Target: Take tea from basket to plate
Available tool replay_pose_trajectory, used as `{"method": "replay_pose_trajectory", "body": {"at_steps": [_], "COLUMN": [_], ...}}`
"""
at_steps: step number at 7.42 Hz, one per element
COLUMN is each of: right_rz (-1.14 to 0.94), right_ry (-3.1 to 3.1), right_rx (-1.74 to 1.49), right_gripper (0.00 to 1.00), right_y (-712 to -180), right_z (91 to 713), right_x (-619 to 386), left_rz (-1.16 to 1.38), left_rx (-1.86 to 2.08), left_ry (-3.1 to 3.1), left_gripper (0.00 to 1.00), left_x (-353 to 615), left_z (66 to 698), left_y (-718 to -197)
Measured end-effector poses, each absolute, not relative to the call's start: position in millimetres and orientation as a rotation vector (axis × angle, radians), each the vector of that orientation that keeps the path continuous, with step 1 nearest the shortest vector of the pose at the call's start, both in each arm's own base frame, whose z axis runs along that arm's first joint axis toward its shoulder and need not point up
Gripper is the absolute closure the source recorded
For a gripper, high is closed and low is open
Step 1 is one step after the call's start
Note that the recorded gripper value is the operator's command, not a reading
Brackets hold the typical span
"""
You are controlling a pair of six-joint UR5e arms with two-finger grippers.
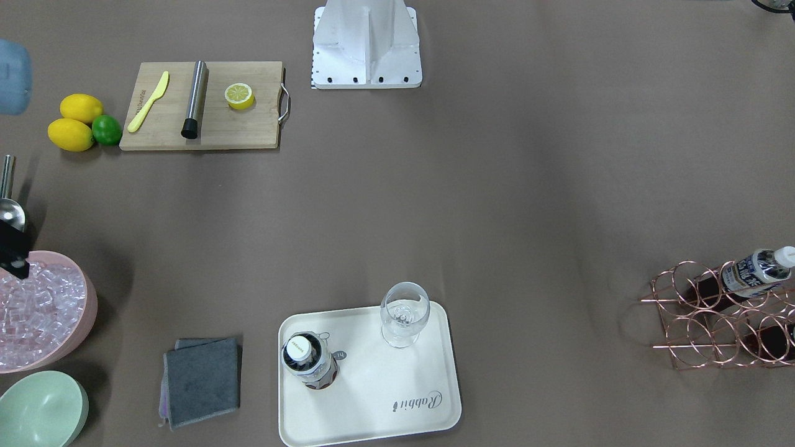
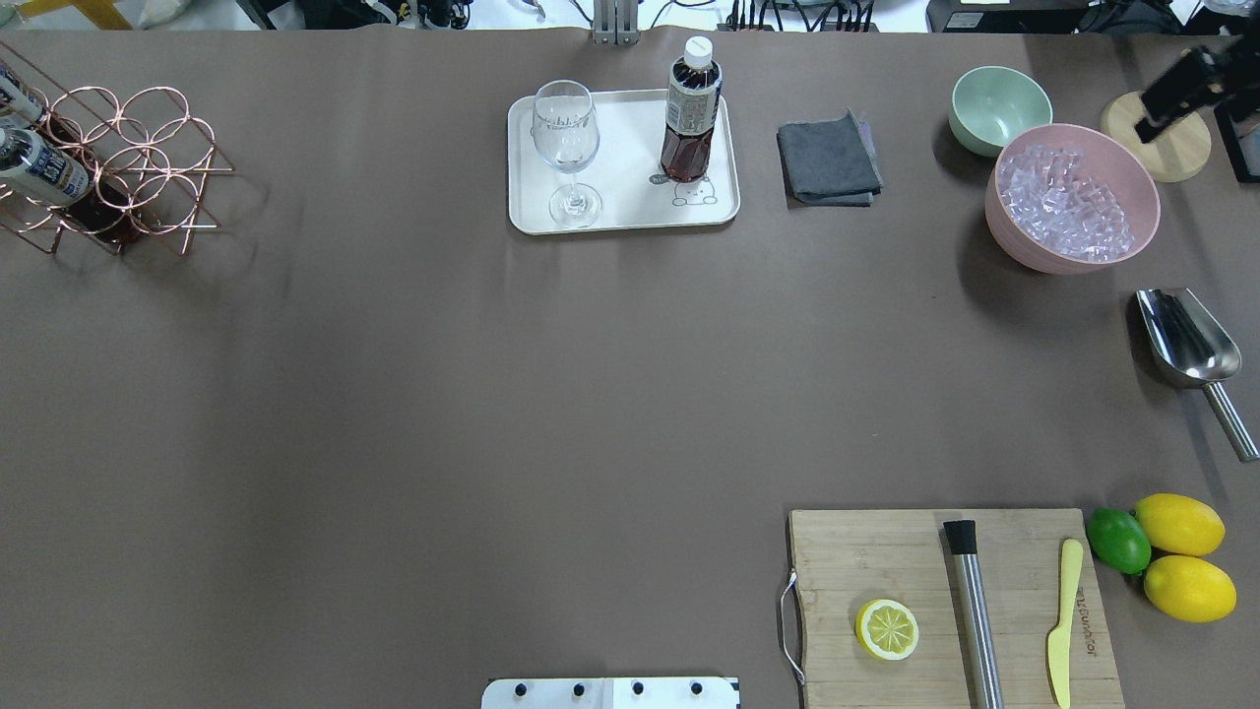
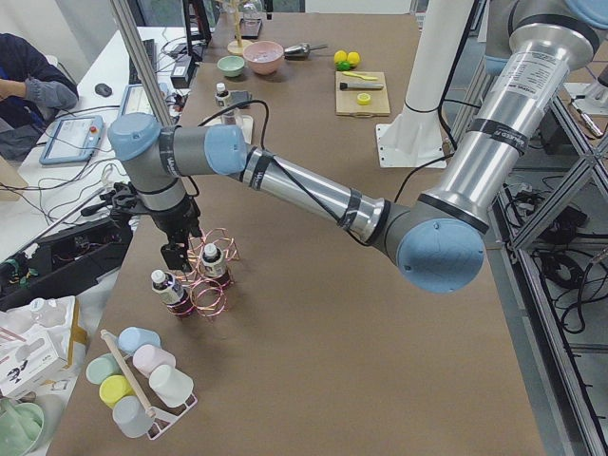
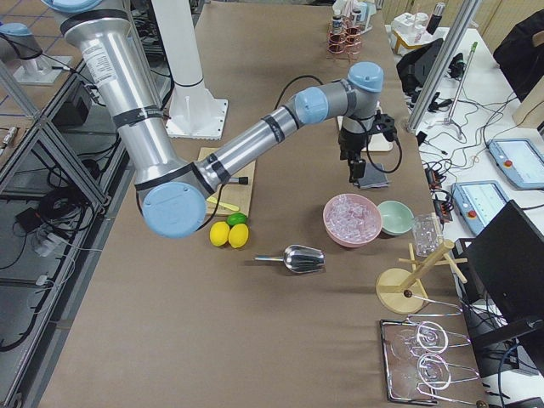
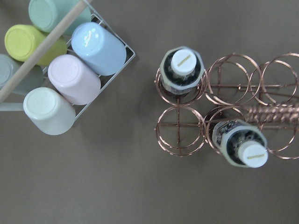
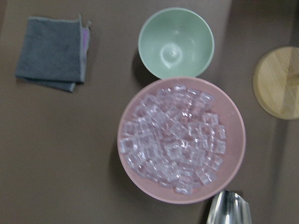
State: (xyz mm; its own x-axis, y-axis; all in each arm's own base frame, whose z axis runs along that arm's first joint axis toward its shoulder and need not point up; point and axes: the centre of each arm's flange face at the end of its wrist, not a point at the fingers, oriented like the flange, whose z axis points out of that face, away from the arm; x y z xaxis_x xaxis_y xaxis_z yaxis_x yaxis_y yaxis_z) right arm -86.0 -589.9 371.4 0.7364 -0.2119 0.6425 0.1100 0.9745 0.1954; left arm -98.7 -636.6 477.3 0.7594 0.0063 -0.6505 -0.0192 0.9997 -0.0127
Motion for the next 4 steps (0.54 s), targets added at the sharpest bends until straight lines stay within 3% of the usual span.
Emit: {"method": "replay_pose_trajectory", "body": {"at_steps": [4], "right_rz": [-0.229], "right_ry": [-0.746], "right_rx": [0.107], "right_gripper": [0.00], "right_y": [-498], "right_z": [514], "right_x": [46], "left_rz": [0.074], "left_rx": [0.057], "left_ry": [0.734], "left_gripper": [0.02], "left_x": [-90], "left_z": [614], "left_y": [-550]}}
